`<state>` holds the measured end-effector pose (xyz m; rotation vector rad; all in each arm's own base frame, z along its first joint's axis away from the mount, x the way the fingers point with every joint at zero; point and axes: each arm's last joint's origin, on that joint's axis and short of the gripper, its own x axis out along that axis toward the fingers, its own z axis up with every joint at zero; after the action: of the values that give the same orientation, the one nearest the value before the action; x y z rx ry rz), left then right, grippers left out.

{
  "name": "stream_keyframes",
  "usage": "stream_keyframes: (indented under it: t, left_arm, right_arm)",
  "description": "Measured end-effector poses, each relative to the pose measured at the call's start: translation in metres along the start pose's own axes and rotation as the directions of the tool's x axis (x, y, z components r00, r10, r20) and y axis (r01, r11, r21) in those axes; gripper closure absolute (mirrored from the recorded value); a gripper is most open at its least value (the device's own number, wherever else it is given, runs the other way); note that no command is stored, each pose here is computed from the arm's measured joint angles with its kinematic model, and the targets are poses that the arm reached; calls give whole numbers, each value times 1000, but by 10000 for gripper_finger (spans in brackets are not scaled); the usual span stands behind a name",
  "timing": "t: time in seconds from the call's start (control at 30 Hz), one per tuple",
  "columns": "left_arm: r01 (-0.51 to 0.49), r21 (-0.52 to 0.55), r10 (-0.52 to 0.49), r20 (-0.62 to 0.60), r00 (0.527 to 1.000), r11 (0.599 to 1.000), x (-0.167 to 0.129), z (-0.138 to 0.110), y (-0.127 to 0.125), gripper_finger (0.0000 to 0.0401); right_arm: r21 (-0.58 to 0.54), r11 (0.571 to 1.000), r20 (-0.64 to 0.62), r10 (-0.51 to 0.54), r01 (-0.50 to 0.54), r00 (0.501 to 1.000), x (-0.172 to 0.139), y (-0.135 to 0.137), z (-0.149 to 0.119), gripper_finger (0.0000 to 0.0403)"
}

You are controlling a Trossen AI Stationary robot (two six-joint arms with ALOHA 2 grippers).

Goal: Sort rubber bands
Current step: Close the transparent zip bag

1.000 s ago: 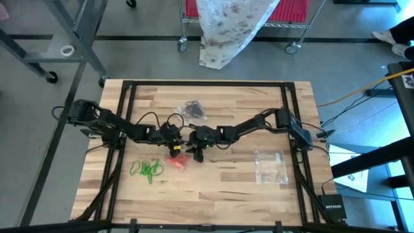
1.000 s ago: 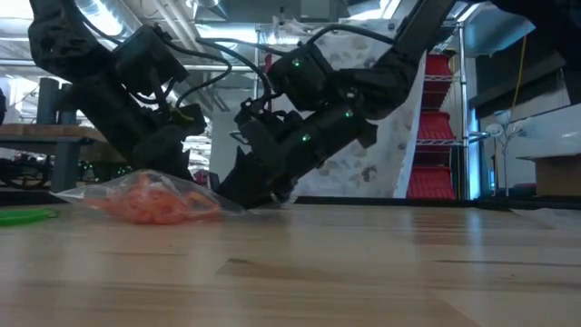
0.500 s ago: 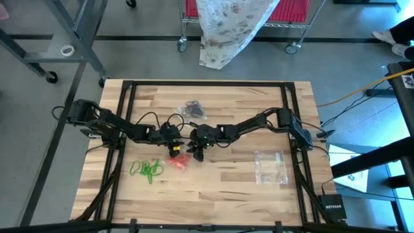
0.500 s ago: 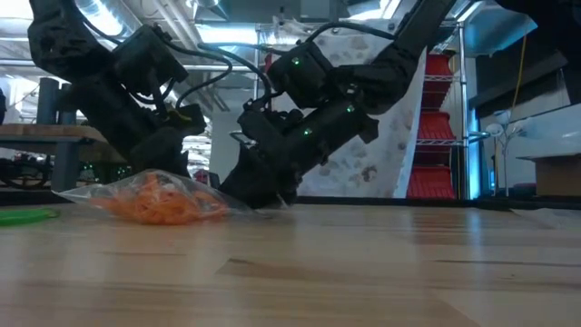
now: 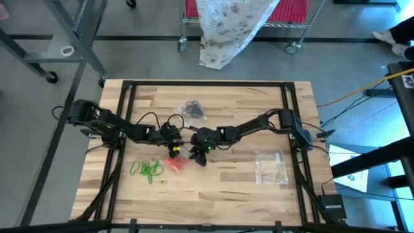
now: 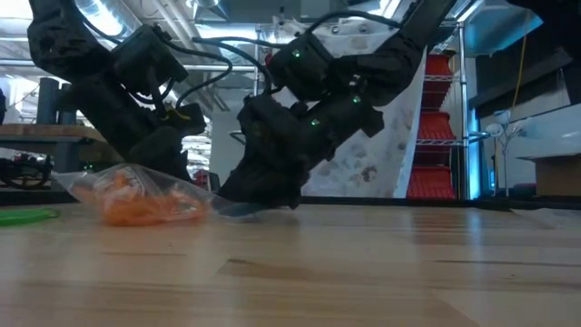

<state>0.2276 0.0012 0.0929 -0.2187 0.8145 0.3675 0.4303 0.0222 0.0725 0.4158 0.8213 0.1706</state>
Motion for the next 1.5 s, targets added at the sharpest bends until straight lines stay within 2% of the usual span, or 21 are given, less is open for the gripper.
stream_keyframes:
  t: [0.13,0.37,0.5,0.63,0.8,0.93,1.13,1.3,1.5]
  left_arm:
    - [-2,0,2,2,1000,1000,0,0,0,253]
    - [1,8,-1,18,1000,1000,0,1,0,253]
    - [31,17,-31,41,999,999,-10,9,-1,253]
    - [75,-7,-73,149,986,997,-29,28,-3,253]
    - [129,1,-127,185,974,992,-39,31,-9,253]
    - [169,31,-172,140,975,985,-34,25,-15,253]
    - [141,54,-144,54,988,989,-19,12,-18,253]
    - [108,65,-108,0,994,992,-7,3,-17,253]
    - [91,51,-90,-17,996,995,-3,-1,-17,253]
  right_arm:
    - [4,1000,-15,11,-10,1000,-5,4,2,240]
    - [11,999,83,-53,52,995,-19,2,18,240]
    - [11,997,102,-78,77,992,-27,5,23,240]
    - [-5,998,132,-67,69,989,-39,12,32,240]
    - [-24,996,93,-81,83,992,-54,18,36,240]
    - [-18,996,17,-90,90,996,-55,22,29,240]
    - [-42,994,-52,-102,100,993,-48,35,16,239]
    - [-67,980,-43,-189,186,981,-44,36,12,239]
    - [-74,977,-62,-203,198,977,-42,34,9,239]
